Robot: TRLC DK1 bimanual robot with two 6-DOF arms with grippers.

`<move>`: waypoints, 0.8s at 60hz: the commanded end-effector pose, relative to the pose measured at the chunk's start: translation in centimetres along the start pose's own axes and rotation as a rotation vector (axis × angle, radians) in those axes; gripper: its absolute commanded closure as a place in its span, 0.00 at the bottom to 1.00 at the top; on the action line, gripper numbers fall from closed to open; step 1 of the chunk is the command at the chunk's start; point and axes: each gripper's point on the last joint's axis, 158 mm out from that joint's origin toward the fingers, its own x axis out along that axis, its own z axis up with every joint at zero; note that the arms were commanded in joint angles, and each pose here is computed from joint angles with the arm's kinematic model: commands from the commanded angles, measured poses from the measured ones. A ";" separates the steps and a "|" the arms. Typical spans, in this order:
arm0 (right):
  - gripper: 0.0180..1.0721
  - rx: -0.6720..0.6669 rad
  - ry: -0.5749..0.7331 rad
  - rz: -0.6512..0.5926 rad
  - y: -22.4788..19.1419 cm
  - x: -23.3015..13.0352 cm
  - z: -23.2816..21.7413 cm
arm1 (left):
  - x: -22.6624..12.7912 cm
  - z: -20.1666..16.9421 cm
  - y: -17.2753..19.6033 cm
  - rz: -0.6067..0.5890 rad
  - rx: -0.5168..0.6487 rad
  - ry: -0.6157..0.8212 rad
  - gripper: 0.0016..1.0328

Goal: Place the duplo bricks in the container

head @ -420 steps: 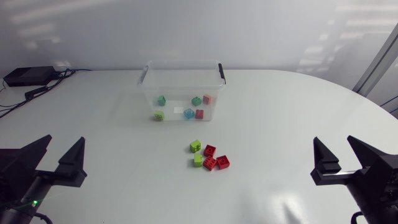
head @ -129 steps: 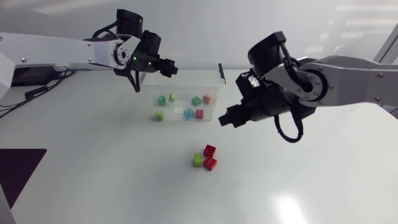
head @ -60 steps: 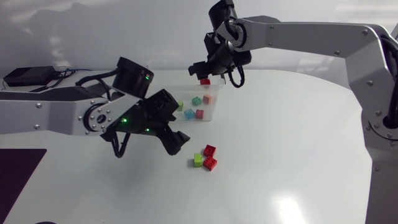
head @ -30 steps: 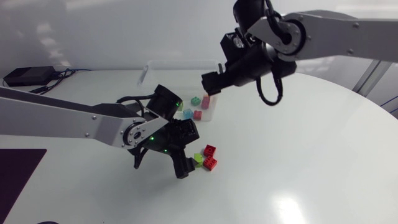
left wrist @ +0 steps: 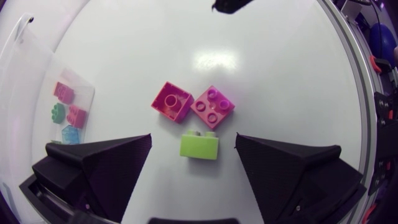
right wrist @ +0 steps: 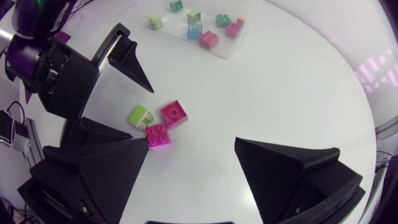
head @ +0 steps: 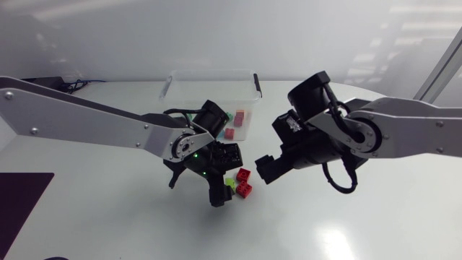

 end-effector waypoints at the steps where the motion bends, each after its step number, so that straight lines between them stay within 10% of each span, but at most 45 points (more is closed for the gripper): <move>1: 0.05 -0.017 0.034 0.008 0.3 0.9 -2.0 | 0.9 0.3 -0.4 -0.033 0.045 0.013 0.15; 7: 0.05 -0.025 0.049 0.016 0.7 1.6 -2.8 | 1.2 0.3 -0.7 -0.062 0.048 0.033 0.33; 14: 0.05 -0.037 0.063 0.020 1.0 2.3 -3.2 | 1.8 -0.2 -1.6 -0.097 0.060 0.062 0.77; 48: 0.08 -0.148 0.169 0.043 4.7 7.8 -2.9 | -6.5 -1.9 3.1 -0.013 -0.061 0.059 0.80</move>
